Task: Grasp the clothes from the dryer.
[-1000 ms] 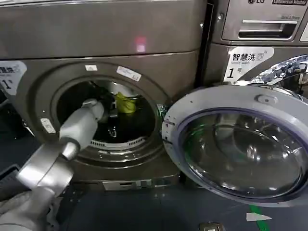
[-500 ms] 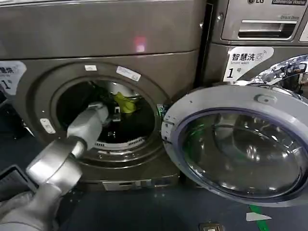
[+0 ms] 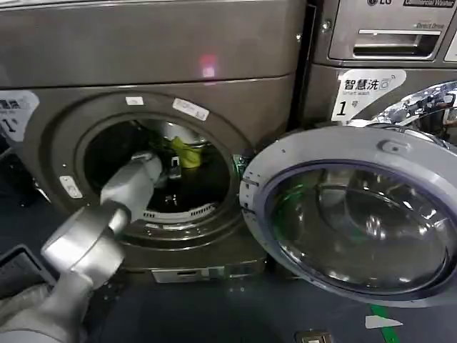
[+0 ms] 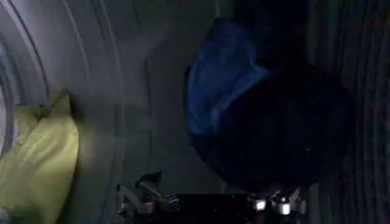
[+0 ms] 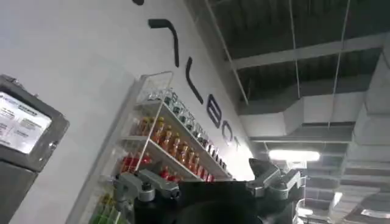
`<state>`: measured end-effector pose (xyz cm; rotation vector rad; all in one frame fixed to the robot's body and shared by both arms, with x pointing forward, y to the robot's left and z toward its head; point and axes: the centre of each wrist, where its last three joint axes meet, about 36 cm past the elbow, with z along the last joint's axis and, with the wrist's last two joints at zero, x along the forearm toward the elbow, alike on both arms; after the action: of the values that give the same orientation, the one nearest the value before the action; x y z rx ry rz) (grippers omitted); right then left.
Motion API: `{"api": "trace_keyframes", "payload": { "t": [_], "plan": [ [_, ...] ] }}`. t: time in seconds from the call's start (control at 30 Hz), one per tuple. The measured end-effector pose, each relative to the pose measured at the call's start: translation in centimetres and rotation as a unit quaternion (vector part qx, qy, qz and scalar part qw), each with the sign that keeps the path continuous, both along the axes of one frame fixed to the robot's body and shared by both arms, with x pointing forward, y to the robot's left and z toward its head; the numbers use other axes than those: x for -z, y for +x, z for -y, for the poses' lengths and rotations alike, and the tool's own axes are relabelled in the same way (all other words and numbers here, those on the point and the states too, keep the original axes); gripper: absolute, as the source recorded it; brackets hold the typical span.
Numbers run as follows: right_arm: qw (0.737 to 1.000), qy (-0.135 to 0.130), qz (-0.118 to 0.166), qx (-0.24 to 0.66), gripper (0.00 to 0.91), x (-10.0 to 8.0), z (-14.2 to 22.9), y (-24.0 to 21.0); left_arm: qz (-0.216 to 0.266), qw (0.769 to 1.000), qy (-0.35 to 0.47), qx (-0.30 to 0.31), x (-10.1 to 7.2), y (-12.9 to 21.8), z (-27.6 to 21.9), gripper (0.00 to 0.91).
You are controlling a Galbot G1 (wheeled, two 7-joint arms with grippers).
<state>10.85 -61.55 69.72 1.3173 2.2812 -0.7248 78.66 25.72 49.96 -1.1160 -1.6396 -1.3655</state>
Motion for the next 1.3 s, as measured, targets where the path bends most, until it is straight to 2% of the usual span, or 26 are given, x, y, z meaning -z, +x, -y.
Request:
{"api": "trace_keyframes", "payload": {
  "t": [0.33,0.37,0.4,0.47,0.5,0.7,0.9,1.3],
  "plan": [
    [1.0,0.0,0.0,0.0,0.907,0.2,0.0,0.0,0.0,0.999,-0.053,0.001,1.4,-0.4,1.3,0.907],
    [1.0,0.0,-0.001,-0.001,0.907,0.2,0.0,0.0,-0.002,0.998,-0.056,0.003,1.7,-0.4,1.4,0.865],
    [1.0,0.0,-0.001,-0.001,0.907,0.2,0.0,0.1,-0.002,0.998,-0.059,0.003,1.8,-0.5,1.5,0.364],
    [1.0,0.0,-0.001,-0.001,0.907,0.2,0.0,0.1,0.0,0.998,-0.067,0.003,2.1,-0.5,1.5,0.102],
    [1.0,0.0,-0.001,-0.001,0.907,0.2,0.0,0.1,0.0,0.998,-0.069,0.003,2.1,-0.6,1.5,0.057],
    [1.0,-0.001,-0.002,-0.002,0.907,0.3,-0.1,0.1,0.0,0.997,-0.076,0.007,2.3,-0.6,1.3,0.011],
    [1.0,-0.002,-0.002,-0.004,0.907,0.3,-0.2,0.2,0.001,0.997,-0.08,0.01,2.3,-0.6,1.3,0.011],
    [1.0,0.001,-0.004,-0.003,0.907,1.0,-0.2,0.1,0.004,0.995,-0.099,0.014,3.6,-1.1,1.6,0.0]
  ]
}}
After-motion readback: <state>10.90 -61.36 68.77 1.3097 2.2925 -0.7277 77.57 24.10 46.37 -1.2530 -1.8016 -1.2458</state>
